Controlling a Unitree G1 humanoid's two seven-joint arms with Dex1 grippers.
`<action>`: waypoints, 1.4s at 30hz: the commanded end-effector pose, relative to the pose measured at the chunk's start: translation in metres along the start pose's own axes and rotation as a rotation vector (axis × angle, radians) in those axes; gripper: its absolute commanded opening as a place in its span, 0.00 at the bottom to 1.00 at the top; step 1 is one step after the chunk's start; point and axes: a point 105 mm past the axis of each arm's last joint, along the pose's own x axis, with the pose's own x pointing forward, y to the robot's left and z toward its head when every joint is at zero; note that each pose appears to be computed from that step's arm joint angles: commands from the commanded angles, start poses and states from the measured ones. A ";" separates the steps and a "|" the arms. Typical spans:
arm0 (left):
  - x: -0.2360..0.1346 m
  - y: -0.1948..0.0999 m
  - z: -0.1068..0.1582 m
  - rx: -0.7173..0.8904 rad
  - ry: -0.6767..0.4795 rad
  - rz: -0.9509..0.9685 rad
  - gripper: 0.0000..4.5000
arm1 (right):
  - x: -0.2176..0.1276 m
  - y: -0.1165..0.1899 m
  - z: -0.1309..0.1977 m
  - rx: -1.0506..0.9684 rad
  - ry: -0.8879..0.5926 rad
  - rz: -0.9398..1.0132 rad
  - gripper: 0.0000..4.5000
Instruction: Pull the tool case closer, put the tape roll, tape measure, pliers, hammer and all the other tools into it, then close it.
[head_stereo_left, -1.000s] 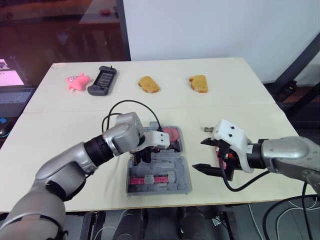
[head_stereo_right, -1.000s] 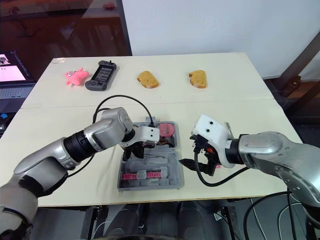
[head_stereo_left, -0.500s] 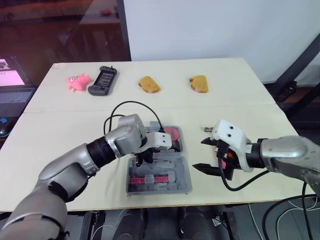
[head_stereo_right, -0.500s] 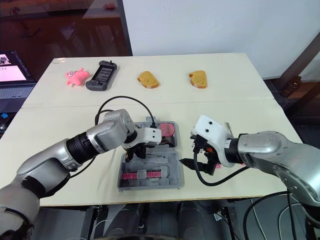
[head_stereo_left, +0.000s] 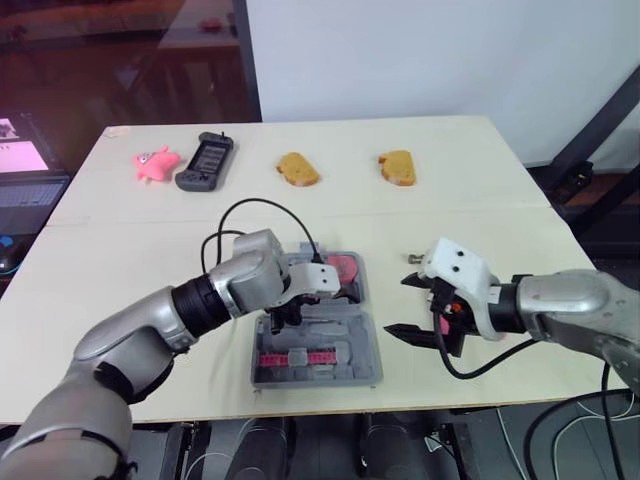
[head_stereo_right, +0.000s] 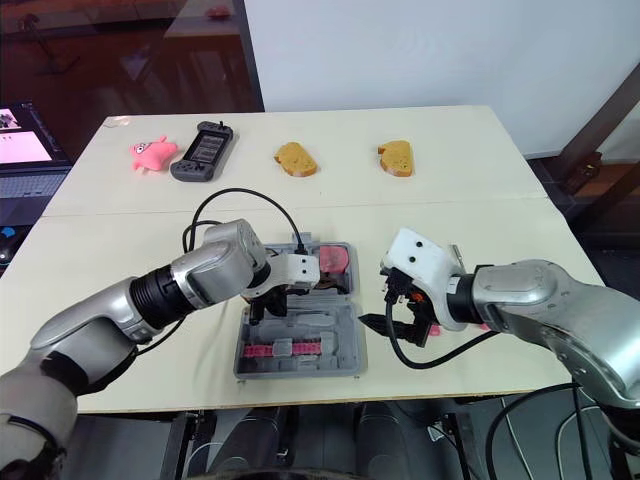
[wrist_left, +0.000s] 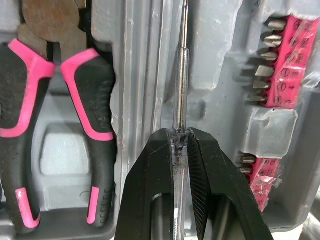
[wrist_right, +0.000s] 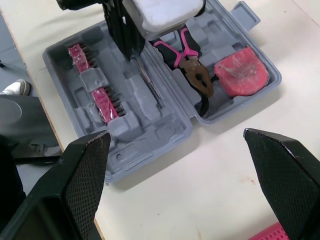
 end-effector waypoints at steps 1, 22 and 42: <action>-0.010 0.003 0.010 0.058 -0.010 0.036 0.02 | -0.002 -0.002 0.008 -0.034 -0.030 -0.018 1.00; -0.008 0.003 0.016 0.136 0.042 0.051 0.02 | 0.002 -0.003 0.010 -0.035 -0.047 -0.033 1.00; -0.007 0.006 0.024 0.198 0.055 0.079 0.02 | 0.004 -0.004 0.010 -0.034 -0.054 -0.038 1.00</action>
